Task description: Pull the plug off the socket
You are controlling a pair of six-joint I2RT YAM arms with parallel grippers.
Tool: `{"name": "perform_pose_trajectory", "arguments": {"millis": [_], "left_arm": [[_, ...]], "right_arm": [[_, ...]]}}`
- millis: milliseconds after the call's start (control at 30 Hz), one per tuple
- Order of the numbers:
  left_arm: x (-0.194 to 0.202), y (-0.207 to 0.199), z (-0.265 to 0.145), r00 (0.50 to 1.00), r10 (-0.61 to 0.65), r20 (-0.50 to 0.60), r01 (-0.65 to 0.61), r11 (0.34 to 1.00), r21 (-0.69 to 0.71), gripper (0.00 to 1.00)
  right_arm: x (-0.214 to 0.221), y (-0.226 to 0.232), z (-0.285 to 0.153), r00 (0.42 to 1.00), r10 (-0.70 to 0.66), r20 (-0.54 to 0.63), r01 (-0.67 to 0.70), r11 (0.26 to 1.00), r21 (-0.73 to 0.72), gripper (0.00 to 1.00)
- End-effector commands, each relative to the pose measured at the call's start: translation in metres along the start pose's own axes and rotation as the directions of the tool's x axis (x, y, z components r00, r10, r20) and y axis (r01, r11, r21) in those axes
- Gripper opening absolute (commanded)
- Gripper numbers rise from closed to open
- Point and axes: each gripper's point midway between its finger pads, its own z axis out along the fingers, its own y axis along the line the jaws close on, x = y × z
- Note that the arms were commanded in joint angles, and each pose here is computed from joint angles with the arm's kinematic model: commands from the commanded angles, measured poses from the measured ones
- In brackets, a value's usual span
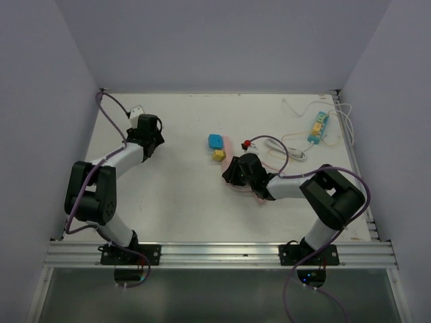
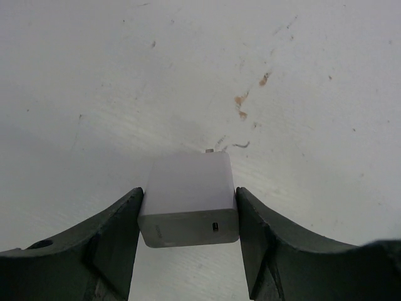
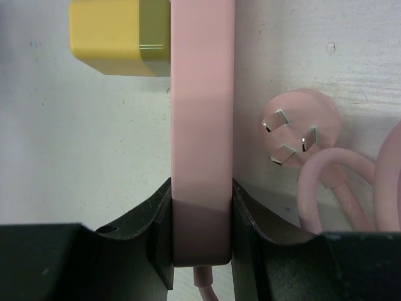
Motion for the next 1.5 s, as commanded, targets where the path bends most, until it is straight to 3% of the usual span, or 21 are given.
{"name": "perform_pose_trajectory", "arguments": {"millis": [0,133,300,333,433,700,833,933,1033,1133,1467], "left_arm": [[-0.053,-0.01,0.021,0.987,-0.026,0.16,0.031,0.999,-0.027,0.07],[-0.046,-0.011,0.038,0.989,-0.005,0.149,0.013,0.999,-0.05,0.15],[-0.03,-0.001,0.049,0.992,-0.024,0.12,0.037,0.994,-0.106,0.4],[-0.027,0.0,0.049,0.993,-0.038,0.115,0.05,0.993,-0.111,0.52],[-0.017,0.003,0.048,0.994,-0.051,0.098,0.062,0.992,-0.111,0.7],[-0.017,0.002,0.034,0.994,-0.072,0.079,0.078,0.994,-0.079,0.99],[-0.021,-0.009,0.01,0.996,-0.091,0.024,0.091,0.996,0.002,1.0],[-0.029,-0.03,-0.019,0.995,-0.095,0.002,0.094,0.983,0.158,1.0],[-0.031,-0.056,-0.061,0.995,-0.099,0.009,0.088,0.917,0.388,1.0],[-0.023,-0.057,-0.095,0.993,-0.113,0.015,0.092,0.873,0.478,1.0],[0.061,-0.085,-0.158,0.969,-0.124,-0.214,0.235,0.727,0.645,1.0]], "right_arm": [[0.03,-0.032,-0.006,0.992,-0.061,-0.114,0.071,0.994,0.087,0.0],[0.031,-0.028,-0.004,0.99,-0.064,-0.122,0.072,0.995,0.066,0.0],[0.031,-0.029,-0.001,0.99,-0.069,-0.126,0.078,0.995,0.068,0.0],[0.032,-0.028,-0.001,0.989,-0.071,-0.127,0.08,0.994,0.067,0.0],[0.032,-0.028,-0.001,0.989,-0.071,-0.127,0.08,0.995,0.063,0.0],[0.031,-0.024,-0.004,0.989,-0.079,-0.124,0.084,0.996,0.037,0.0],[0.03,-0.016,-0.006,0.987,-0.094,-0.128,0.095,0.996,0.0,0.0],[0.031,-0.009,-0.008,0.984,-0.11,-0.137,0.105,0.994,-0.038,0.0],[0.034,-0.003,-0.01,0.98,-0.124,-0.156,0.113,0.991,-0.077,0.0],[0.037,0.002,-0.012,0.979,-0.124,-0.162,0.106,0.988,-0.112,0.0],[0.051,0.016,-0.016,0.971,-0.135,-0.195,0.099,0.978,-0.183,0.0]]}}
